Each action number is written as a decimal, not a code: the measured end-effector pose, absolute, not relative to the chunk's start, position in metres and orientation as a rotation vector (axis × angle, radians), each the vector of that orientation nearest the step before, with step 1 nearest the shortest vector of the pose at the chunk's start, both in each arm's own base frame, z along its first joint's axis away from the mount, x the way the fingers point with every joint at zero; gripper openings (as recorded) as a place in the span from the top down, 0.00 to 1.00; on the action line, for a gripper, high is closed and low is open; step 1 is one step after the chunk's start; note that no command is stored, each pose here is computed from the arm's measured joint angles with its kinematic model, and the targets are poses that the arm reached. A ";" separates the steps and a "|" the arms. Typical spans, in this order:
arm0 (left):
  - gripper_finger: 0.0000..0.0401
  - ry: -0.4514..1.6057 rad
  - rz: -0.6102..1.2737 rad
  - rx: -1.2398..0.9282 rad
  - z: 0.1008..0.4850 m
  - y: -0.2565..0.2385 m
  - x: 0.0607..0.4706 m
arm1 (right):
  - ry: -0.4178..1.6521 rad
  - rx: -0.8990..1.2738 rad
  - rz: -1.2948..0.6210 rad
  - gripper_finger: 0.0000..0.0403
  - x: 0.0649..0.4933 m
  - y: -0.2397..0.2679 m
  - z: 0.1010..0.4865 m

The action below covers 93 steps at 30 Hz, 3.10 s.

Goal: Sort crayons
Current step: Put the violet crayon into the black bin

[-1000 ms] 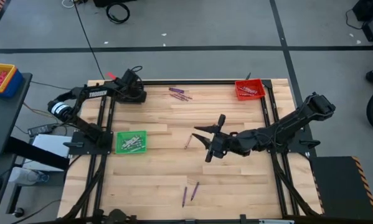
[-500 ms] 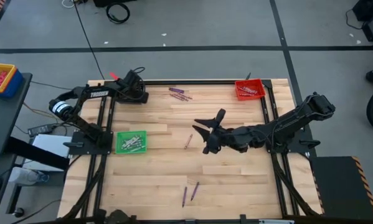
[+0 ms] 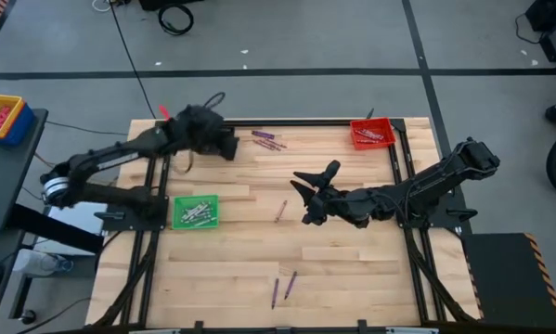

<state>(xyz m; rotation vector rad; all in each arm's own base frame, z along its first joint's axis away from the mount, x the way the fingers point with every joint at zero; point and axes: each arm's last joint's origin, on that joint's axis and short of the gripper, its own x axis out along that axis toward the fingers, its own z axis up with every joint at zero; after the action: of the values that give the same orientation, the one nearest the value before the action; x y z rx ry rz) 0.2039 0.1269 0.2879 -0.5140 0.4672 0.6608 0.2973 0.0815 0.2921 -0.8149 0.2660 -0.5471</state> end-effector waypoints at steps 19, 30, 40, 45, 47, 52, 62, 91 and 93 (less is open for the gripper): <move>0.61 0.422 0.101 -0.422 0.228 -0.110 0.279 | 0.134 -0.719 -0.356 0.69 0.265 0.155 0.295; 0.66 0.499 0.001 -0.372 0.182 -0.204 0.301 | 0.055 -0.642 -0.190 0.69 0.218 0.214 0.296; 0.67 0.635 0.109 -0.419 0.155 -0.230 0.330 | 0.004 -0.558 -0.090 0.69 0.194 0.237 0.298; 0.67 0.635 0.125 -0.411 0.153 -0.238 0.328 | 0.000 -0.557 -0.076 0.69 0.190 0.239 0.298; 0.67 0.617 0.158 -0.418 0.153 -0.239 0.327 | 0.000 -0.558 -0.076 0.69 0.190 0.239 0.298; 0.67 0.615 0.214 -0.470 0.145 -0.242 0.323 | 0.003 -0.558 -0.085 0.69 0.192 0.238 0.298; 0.47 0.627 0.226 -0.475 0.123 -0.243 0.328 | 0.023 -0.565 -0.145 0.69 0.207 0.225 0.297; 0.43 0.627 0.188 -0.240 0.093 -0.256 0.324 | 0.078 -0.585 -0.293 0.69 0.241 0.189 0.296; 0.43 0.627 0.199 -0.243 0.091 -0.256 0.324 | 0.079 -0.585 -0.296 0.69 0.242 0.187 0.296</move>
<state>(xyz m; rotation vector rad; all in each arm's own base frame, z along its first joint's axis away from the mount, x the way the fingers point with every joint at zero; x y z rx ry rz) 0.3240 -0.2562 0.0910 -0.2428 0.6271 0.1993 0.2421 0.1873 0.2958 -0.5849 0.0792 -0.2957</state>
